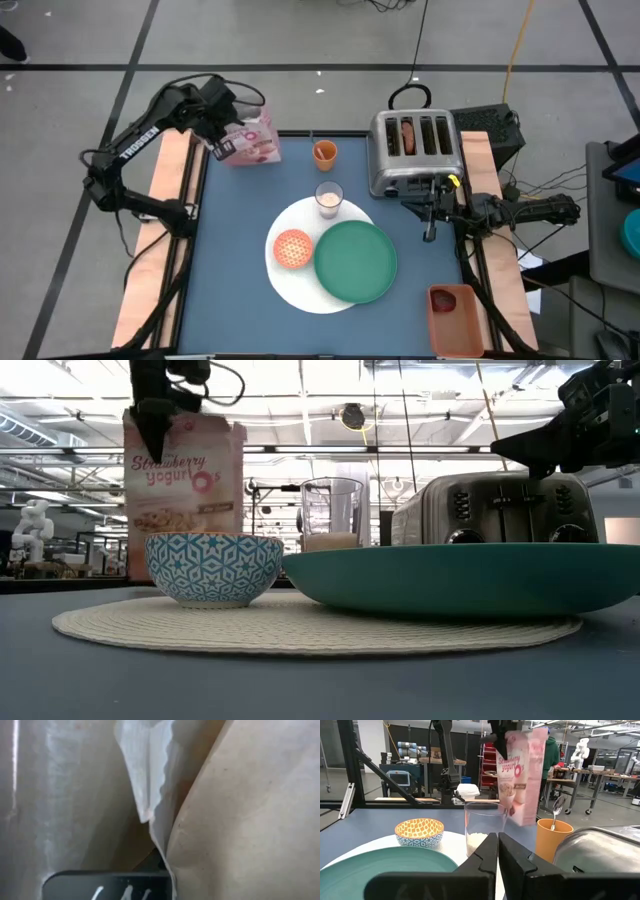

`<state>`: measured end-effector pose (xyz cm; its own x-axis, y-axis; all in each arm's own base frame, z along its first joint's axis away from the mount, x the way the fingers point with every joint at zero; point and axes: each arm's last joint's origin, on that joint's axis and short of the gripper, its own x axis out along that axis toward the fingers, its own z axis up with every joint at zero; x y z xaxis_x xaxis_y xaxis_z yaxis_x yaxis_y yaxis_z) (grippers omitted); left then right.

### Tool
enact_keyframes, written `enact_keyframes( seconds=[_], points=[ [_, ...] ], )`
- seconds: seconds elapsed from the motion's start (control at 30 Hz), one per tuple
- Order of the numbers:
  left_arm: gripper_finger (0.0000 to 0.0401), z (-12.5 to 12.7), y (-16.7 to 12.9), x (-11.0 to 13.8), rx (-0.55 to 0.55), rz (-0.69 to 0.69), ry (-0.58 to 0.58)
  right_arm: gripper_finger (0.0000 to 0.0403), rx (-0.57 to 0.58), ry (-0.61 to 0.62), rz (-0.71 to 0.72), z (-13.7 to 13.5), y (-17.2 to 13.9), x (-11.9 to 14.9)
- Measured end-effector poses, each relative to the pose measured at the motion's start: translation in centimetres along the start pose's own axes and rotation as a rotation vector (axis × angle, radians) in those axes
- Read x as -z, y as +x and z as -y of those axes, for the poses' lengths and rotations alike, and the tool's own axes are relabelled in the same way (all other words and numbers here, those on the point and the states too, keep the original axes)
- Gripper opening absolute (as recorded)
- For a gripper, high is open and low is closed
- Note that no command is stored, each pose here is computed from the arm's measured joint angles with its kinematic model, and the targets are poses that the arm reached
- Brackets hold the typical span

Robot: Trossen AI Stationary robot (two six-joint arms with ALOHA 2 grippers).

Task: Arrange a breakfast setting
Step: Pour the cereal from the cereal box into the orange bowl

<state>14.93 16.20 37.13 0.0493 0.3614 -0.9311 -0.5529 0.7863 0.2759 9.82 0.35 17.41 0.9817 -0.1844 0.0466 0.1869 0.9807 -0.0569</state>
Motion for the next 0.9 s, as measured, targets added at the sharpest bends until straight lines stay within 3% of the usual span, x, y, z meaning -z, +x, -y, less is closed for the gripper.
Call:
enact_keyframes(
  seconds=[0.37, 0.9],
  points=[
    [0.0005, -0.5, -4.6, -0.2, 0.026, 0.141, -0.025, 0.0011, 0.000, 0.001, 0.001, 0.0, 0.0, 0.0],
    [0.0005, 0.2, -12.8, 0.7, 0.114, 0.465, -0.018, 0.0011, 0.000, 0.066, 0.001, 0.0, 0.0, 0.0]
  ],
)
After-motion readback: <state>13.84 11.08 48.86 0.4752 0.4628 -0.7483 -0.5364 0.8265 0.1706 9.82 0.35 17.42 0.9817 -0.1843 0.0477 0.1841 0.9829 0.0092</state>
